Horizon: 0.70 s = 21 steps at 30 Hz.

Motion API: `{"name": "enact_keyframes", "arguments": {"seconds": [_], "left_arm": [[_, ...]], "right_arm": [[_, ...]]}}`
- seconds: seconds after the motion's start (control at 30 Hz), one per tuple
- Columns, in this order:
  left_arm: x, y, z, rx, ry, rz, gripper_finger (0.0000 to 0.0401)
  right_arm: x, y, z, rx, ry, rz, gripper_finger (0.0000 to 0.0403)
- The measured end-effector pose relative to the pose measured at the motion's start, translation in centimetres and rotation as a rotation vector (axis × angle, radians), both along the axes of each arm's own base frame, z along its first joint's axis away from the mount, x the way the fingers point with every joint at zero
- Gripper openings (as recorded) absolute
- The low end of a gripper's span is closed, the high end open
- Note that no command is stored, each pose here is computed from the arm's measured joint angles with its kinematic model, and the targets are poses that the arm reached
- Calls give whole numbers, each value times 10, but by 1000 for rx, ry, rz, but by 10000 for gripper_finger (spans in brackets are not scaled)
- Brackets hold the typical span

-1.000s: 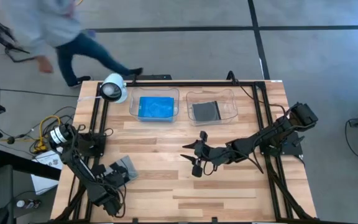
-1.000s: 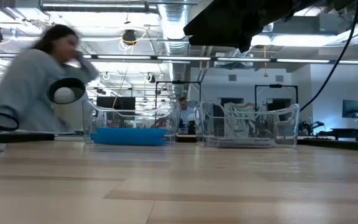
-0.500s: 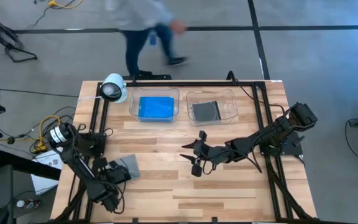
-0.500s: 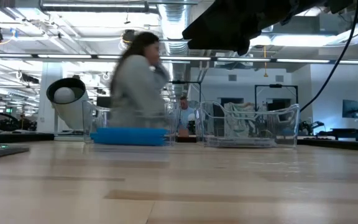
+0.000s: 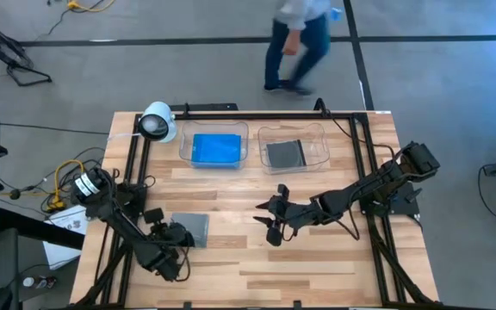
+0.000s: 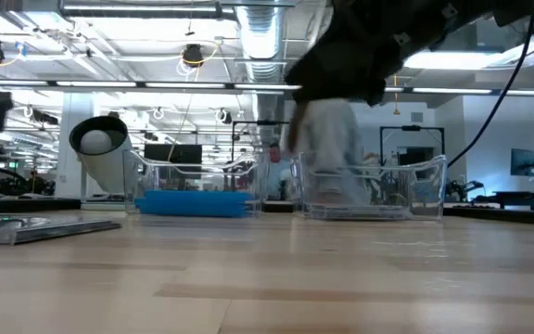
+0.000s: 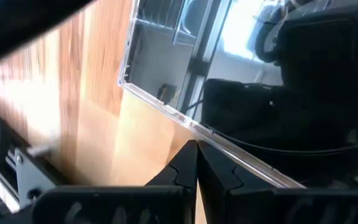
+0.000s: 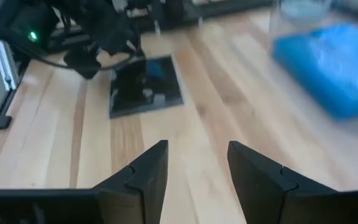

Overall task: Pick & place jewel cases by type
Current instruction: Put the black cd case into the right transparent bin

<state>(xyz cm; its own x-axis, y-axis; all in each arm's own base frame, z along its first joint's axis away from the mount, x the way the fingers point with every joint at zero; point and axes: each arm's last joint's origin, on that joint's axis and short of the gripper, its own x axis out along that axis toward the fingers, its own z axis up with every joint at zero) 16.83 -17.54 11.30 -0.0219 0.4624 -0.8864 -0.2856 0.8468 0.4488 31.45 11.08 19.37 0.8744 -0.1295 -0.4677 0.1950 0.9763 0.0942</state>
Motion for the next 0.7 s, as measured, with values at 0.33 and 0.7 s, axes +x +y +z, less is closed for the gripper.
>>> {"name": "enact_keyframes", "arguments": {"seconds": [0.33,0.7], "left_arm": [[23,14,-1,-33,-17,-30,0],[46,-1,9,-103,-126,-142,0]], "right_arm": [[-13,5,-17,161,138,-11,159],[-20,19,-20,288,179,30,159]]}}
